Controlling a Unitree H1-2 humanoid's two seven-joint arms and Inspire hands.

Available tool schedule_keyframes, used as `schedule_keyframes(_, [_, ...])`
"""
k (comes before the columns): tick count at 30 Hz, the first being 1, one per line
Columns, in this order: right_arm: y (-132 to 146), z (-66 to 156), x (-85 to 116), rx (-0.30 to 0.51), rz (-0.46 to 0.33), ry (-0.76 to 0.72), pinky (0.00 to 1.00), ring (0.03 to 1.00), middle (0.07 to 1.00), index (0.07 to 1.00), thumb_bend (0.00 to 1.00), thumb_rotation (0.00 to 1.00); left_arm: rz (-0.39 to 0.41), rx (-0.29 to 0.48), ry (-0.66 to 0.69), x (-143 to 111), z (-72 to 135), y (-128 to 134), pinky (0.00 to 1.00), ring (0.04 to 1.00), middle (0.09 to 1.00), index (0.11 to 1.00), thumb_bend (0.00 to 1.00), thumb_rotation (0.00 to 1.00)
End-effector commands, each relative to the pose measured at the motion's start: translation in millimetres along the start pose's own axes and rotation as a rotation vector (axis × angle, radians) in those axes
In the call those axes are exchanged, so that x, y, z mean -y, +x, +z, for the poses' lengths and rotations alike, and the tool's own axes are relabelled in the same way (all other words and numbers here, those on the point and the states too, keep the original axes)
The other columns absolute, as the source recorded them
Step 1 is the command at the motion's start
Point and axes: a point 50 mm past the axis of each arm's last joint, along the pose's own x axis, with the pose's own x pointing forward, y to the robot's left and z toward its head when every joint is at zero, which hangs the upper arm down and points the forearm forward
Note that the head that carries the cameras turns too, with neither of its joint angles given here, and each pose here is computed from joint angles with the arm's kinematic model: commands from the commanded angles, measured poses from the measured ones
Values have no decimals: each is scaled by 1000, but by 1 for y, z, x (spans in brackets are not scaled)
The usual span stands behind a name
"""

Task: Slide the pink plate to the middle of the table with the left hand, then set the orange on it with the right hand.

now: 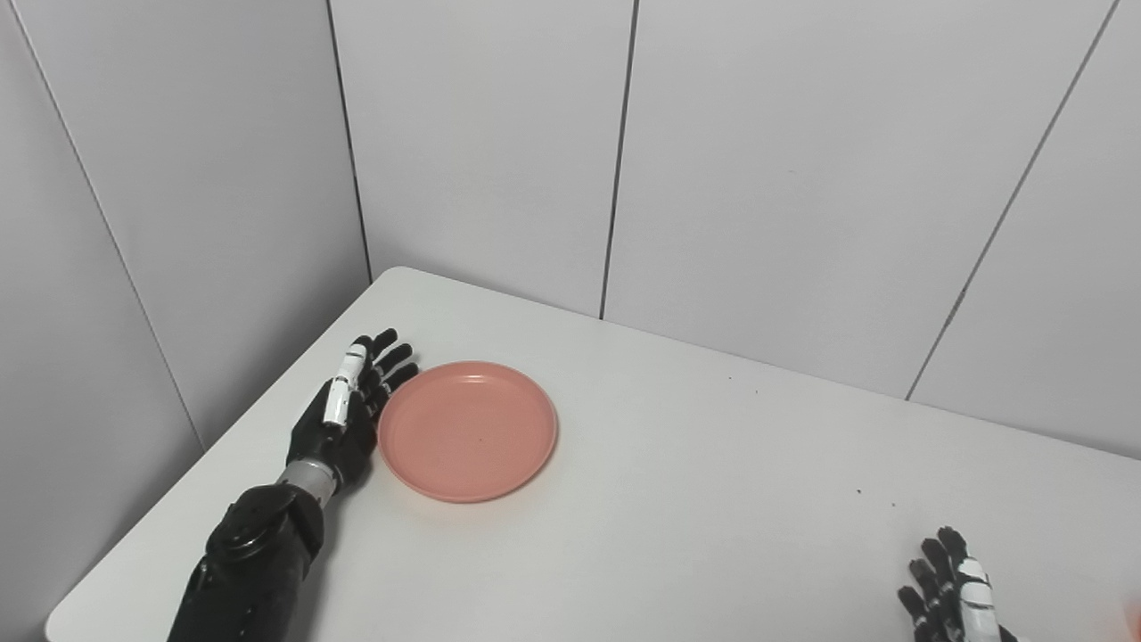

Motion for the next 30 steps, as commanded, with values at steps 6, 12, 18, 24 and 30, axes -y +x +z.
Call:
schedule_keyframes(6, [7, 13, -5, 64, 34, 2, 1000, 1000, 1000, 1000, 225, 1000, -44, -16, 23, 19, 5, 4, 884, 906, 918, 911, 321, 1000])
schedule_keyframes(12, [7, 12, -6, 62, 26, 3, 1000, 1000, 1000, 1000, 238, 1000, -79, -18, 23, 32, 5, 8, 902, 915, 925, 903, 355, 1000])
schedule_keyframes(18, [7, 11, -6, 69, 24, -11, 1000, 1000, 1000, 1000, 249, 1000, -99, -26, 5, 46, 2, 11, 906, 912, 919, 900, 341, 1000])
schedule_keyframes(24, [7, 12, -7, 64, 18, -32, 1000, 1000, 1000, 1000, 264, 1000, -123, -43, -1, 63, -2, 13, 911, 907, 913, 891, 316, 1000])
schedule_keyframes(30, [7, 11, -8, 69, 24, -17, 1000, 1000, 1000, 1000, 265, 1000, -154, -93, 31, 82, -12, 11, 896, 905, 916, 903, 324, 1000])
